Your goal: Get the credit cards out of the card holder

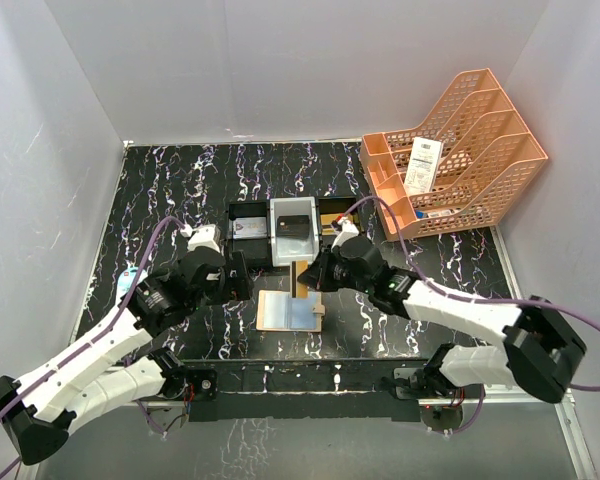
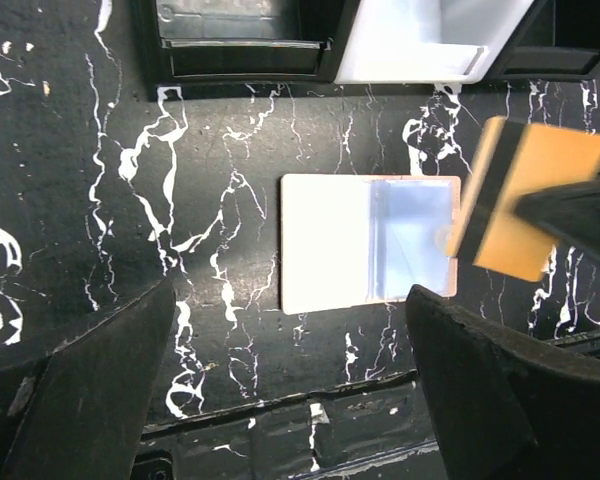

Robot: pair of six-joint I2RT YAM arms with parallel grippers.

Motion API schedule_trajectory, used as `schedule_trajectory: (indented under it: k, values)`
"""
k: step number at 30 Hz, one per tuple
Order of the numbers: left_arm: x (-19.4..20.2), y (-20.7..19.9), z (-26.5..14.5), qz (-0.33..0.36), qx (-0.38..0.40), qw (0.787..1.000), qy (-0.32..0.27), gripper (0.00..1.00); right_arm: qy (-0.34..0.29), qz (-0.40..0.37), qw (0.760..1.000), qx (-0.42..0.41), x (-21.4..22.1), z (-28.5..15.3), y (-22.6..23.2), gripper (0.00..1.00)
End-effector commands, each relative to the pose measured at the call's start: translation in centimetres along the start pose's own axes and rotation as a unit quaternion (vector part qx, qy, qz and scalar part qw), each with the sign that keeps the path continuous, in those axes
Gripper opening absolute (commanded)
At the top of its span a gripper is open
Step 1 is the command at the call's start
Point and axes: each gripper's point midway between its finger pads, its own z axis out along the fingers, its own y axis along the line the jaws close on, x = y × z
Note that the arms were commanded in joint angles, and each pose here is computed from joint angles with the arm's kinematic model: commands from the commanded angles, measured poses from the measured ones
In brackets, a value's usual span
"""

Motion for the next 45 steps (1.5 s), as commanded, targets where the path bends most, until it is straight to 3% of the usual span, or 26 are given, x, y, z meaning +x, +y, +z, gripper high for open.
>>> schedule_trajectory:
  k: [1,4,7,11,14,16,19,23,27,35,45]
  values:
    - [-1.2,1.1,-0.8,0.016,-0.028,0.999,-0.021,0.99,-0.101,-0.076,0.992,-0.031,-4.9,-2.5,2.6,0.00]
    - [-2.3,1.1,-1.1,0.015,-0.035,0.998,-0.041,0.99,-0.143,-0.135,0.977,-0.077,-6.3,-4.2,4.5,0.00]
    - [-3.5,1.0,-1.1,0.025,-0.039,0.997,-0.056,0.99,-0.199,-0.217,0.948,-0.120,-7.7,-6.5,6.4,0.00]
    - [-5.1,1.7,-0.3,0.037,-0.060,0.996,-0.054,0.99,-0.248,-0.381,0.879,-0.144,-8.7,-9.0,7.9,0.00]
    - [-6.4,3.9,0.8,-0.002,-0.082,0.996,-0.041,0.99,-0.252,-0.497,0.817,-0.145,-8.8,-9.9,8.5,0.00]
    - [-7.2,6.9,1.1,-0.049,-0.118,0.991,-0.033,0.99,-0.252,-0.528,0.803,-0.116,-9.8,-9.8,8.2,0.00]
    - [-8.2,9.2,0.8,-0.082,-0.122,0.988,-0.035,0.99,-0.238,-0.548,0.801,-0.027,-12.2,-9.2,6.3,0.00]
    - [-8.6,10.6,0.2,-0.068,-0.139,0.986,-0.056,0.99,-0.194,-0.536,0.817,0.080,-15.2,-8.1,1.7,0.00]
    - [-7.5,11.5,0.3,-0.051,-0.154,0.986,-0.042,0.99,-0.188,-0.518,0.830,0.080,-17.6,-8.6,-1.1,0.00]
    - [-7.2,11.4,0.8,-0.058,-0.135,0.986,-0.080,0.99,-0.128,-0.572,0.804,0.098,-18.3,-6.9,-3.5,0.00]
    - [-7.2,11.7,1.9,-0.049,-0.142,0.987,-0.064,0.99,-0.074,-0.630,0.764,0.122,-19.1,-4.3,-5.6,0.00]
